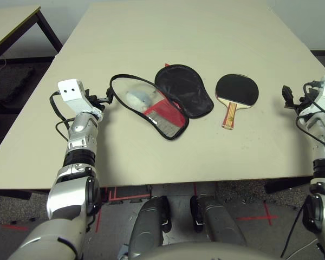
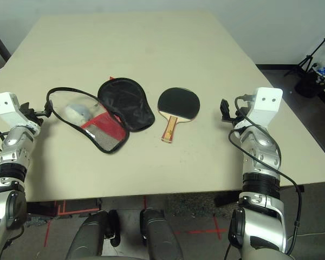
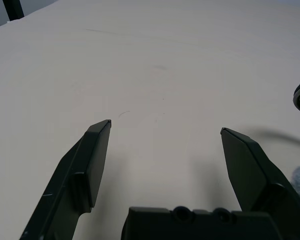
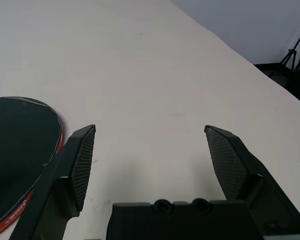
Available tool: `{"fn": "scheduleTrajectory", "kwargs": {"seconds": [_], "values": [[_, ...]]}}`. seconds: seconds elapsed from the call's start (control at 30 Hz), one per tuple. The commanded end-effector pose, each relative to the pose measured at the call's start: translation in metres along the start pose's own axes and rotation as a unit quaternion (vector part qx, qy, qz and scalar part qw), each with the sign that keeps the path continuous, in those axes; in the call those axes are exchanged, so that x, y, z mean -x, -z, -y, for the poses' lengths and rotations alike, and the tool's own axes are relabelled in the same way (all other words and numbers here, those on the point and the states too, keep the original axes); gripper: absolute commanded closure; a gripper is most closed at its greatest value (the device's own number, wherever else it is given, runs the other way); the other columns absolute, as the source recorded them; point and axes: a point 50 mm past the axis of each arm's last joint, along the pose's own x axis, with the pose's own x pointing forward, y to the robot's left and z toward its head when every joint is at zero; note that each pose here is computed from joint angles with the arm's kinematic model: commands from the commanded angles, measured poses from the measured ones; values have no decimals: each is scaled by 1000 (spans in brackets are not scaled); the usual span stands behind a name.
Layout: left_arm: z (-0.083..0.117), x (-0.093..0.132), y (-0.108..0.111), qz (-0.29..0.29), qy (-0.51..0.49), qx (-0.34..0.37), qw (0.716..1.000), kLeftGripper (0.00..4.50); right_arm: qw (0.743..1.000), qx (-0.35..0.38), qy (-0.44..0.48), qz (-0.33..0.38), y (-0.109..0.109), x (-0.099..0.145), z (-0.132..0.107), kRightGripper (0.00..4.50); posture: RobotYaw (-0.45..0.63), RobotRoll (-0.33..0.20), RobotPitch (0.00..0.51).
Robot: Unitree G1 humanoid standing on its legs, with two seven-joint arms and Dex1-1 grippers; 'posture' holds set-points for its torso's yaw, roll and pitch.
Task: Store the ping-pong paddle in its case and zip it.
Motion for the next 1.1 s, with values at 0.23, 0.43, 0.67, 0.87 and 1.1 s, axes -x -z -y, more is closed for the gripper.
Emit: {"fn": "scheduleTrajectory", "kwargs": {"seconds": [0.23, 0.43, 0.67, 0.87, 1.1], "values": [[1, -4, -5, -12, 28, -11, 999, 0, 999, 1, 28, -42, -3, 13, 4, 16, -202, 0, 191], [-9, -19, -59, 7, 115, -51, 992, 0, 994, -50, -12, -93, -35, 30, -19, 16, -198, 0, 190], [12, -26, -105, 3, 268, -112, 957, 0, 968, -107, -68, -218, -46, 51, -70, 16, -213, 0, 162], [69, -30, -111, 12, 383, -113, 917, 0, 951, -123, -66, -277, -41, 49, -114, 16, -242, 0, 159], [131, -20, -96, 9, 491, -107, 865, 0, 950, -107, -62, -286, -44, 44, -134, 16, -236, 0, 150]]}}
